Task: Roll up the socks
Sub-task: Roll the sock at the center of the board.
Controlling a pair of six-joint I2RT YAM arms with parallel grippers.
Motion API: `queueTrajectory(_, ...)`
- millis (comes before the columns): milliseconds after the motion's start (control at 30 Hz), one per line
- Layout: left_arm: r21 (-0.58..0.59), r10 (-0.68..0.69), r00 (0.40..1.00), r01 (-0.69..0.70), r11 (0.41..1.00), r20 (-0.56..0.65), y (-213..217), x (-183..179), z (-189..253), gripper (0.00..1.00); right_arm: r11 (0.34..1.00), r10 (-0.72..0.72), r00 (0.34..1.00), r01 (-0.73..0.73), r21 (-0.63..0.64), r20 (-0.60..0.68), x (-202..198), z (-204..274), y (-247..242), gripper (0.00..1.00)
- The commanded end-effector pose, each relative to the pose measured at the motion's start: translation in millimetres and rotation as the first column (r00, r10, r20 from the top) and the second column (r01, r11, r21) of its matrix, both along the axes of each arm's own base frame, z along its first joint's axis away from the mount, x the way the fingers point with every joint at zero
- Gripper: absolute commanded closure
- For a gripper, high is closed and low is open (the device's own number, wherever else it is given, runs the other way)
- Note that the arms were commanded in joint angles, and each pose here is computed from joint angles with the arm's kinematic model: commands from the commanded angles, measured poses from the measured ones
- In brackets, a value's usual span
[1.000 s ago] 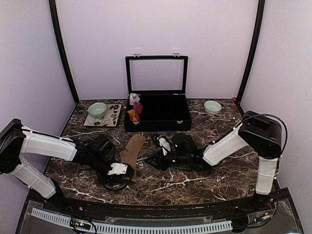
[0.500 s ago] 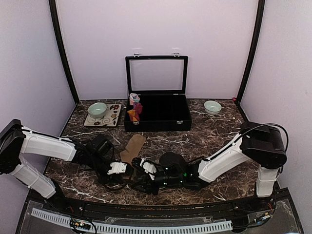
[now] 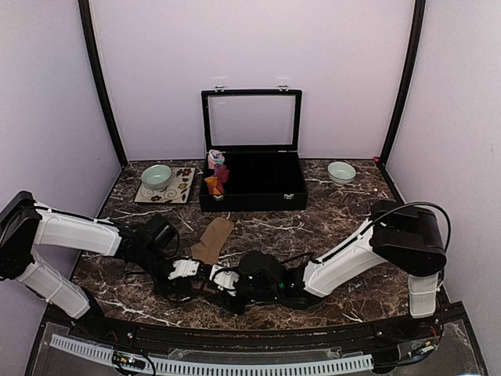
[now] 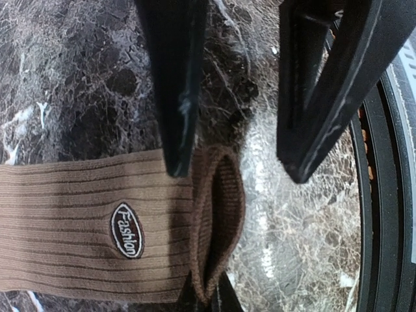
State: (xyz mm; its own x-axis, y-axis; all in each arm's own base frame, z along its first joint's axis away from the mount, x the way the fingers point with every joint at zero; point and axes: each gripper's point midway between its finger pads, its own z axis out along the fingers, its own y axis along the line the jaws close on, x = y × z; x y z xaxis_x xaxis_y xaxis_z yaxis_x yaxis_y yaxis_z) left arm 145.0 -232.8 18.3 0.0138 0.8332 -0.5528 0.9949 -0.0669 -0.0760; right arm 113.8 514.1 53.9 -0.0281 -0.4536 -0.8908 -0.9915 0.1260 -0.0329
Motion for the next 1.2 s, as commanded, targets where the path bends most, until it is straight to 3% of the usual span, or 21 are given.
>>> queueTrajectory(0,0.001,-0.010,0.998,0.010,1.000,-0.058,4.4,-8.1,2.4,1.00,0.999,0.031,0.995,-0.026,-0.046,0.091,1.6,-6.0,10.1,0.68)
queueTrajectory(333,0.006,-0.010,0.997,0.010,1.000,-0.082,5.1,-8.7,1.8,1.00,0.997,0.041,0.994,-0.034,-0.064,0.100,0.8,-15.3,14.0,0.64)
queueTrajectory(767,0.006,-0.026,0.997,0.027,1.000,-0.078,4.9,-8.1,2.8,1.00,0.993,-0.100,0.994,0.097,0.063,0.045,5.4,1.0,-11.3,0.65)
queueTrajectory(1167,0.014,-0.014,0.995,0.016,1.000,-0.099,5.8,-9.2,0.5,1.00,0.988,-0.104,0.993,0.096,0.122,0.063,3.4,4.3,13.8,0.65)
